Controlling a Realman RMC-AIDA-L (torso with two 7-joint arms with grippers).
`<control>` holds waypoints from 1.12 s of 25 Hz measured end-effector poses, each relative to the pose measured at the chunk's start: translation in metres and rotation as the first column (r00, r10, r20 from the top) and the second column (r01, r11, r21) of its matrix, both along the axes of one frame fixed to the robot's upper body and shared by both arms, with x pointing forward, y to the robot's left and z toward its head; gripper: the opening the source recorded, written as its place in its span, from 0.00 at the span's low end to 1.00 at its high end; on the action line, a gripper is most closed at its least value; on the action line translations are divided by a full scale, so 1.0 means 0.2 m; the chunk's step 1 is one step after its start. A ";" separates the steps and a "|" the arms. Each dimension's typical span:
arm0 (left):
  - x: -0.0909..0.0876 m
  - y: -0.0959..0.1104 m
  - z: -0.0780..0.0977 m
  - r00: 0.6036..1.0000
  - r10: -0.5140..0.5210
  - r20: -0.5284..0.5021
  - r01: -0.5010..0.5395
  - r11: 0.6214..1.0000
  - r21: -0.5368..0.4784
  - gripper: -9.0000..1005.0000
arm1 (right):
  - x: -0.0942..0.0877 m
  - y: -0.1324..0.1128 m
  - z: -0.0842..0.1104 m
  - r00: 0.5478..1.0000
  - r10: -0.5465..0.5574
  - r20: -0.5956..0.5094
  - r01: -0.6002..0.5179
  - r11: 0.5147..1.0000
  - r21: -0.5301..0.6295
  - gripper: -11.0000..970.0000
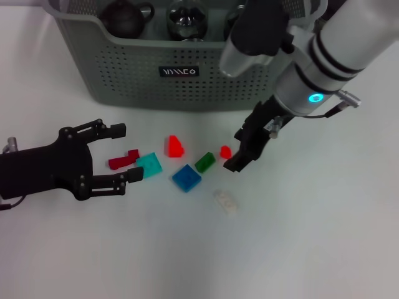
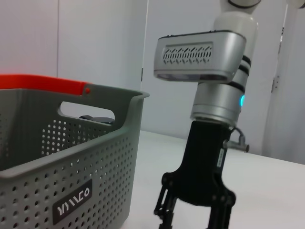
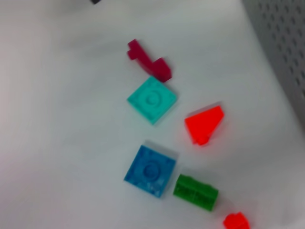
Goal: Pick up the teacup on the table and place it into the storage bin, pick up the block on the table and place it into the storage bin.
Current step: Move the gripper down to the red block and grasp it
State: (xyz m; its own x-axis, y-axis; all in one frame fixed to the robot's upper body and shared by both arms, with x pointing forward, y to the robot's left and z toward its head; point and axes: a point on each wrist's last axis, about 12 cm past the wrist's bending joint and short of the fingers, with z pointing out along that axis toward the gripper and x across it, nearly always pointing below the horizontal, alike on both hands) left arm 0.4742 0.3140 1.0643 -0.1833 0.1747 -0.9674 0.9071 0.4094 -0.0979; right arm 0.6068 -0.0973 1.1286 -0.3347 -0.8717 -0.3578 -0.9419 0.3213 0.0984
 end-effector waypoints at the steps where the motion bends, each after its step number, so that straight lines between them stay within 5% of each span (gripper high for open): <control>1: 0.00 0.00 0.00 1.000 0.000 0.000 0.000 1.000 0.000 0.88 | 0.00 0.01 -0.01 1.000 -0.003 0.008 0.003 1.000 0.001 0.76; 11: 0.00 0.00 0.00 1.000 0.003 -0.001 -0.003 1.000 0.001 0.88 | 0.02 0.06 -0.09 0.998 0.001 0.057 0.000 1.000 -0.015 0.76; 28: -0.01 0.00 -0.01 1.000 0.010 -0.008 -0.010 1.000 0.000 0.88 | 0.00 0.09 -0.14 0.997 0.014 0.080 -0.012 1.000 -0.019 0.40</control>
State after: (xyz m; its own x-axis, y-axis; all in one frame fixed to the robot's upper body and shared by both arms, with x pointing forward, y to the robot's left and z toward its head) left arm 0.4726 0.3140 1.0622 -0.1930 0.1727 -0.9659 0.9022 0.4182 -0.1055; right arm 0.6077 -0.0800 1.1005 -0.2943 -0.8825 -0.3667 -0.9506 0.3100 0.0169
